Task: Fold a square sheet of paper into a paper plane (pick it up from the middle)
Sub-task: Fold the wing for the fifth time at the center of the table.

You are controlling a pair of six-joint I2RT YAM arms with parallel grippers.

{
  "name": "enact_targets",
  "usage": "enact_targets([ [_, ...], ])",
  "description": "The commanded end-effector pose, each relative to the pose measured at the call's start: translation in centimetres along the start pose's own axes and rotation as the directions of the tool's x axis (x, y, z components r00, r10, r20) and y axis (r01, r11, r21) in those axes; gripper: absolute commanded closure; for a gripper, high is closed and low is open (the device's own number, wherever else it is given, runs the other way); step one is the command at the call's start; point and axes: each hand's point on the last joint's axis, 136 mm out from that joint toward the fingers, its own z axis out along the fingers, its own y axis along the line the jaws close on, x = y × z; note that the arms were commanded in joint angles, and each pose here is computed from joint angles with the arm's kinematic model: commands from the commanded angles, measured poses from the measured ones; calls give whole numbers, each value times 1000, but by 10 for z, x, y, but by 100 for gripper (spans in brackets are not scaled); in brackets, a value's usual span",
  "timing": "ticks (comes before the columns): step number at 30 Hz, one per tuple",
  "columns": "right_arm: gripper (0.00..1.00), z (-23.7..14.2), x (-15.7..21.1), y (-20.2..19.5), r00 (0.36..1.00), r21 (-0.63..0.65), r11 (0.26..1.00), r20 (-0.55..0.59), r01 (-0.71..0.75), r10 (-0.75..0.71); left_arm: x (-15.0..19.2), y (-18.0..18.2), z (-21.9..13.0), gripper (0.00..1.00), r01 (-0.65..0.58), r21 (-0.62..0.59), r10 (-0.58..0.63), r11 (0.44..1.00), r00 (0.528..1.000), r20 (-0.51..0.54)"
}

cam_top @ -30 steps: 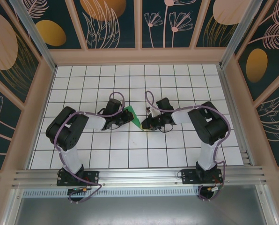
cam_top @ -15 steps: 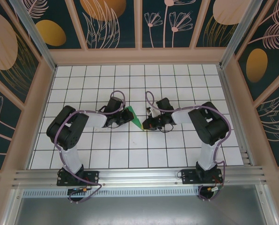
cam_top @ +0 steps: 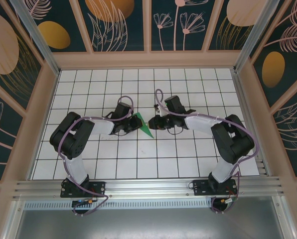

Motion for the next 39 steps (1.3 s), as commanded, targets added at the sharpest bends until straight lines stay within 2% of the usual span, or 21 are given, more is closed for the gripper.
enact_targets([
  [1, 82, 16, 10, -4, 998, 39, 999, -59, -17, 20, 23, 73, 18, 88, 21, -243, -31, 970, 999, -37],
  [7, 86, 37, 23, -15, 991, 56, 998, -126, -41, 48, 24, 74, 17, 88, 22, -248, -33, 969, 999, -39],
  [12, 87, 43, 35, -28, 985, 118, 992, -166, -34, 53, 23, 75, 17, 88, 23, -255, -33, 967, 999, -38],
  [18, 88, 40, 45, -47, 982, 207, 978, -178, -30, 68, 23, 78, 17, 88, 20, -271, -31, 962, 999, -37],
  [28, 88, 30, 44, -48, 984, 225, 974, -168, -15, 54, 22, 83, 18, 87, 19, -300, -31, 954, 999, -37],
  [39, 89, 19, 71, -64, 971, 248, 968, -219, -41, 97, 22, 86, 18, 87, 16, -319, -30, 948, 999, -39],
])
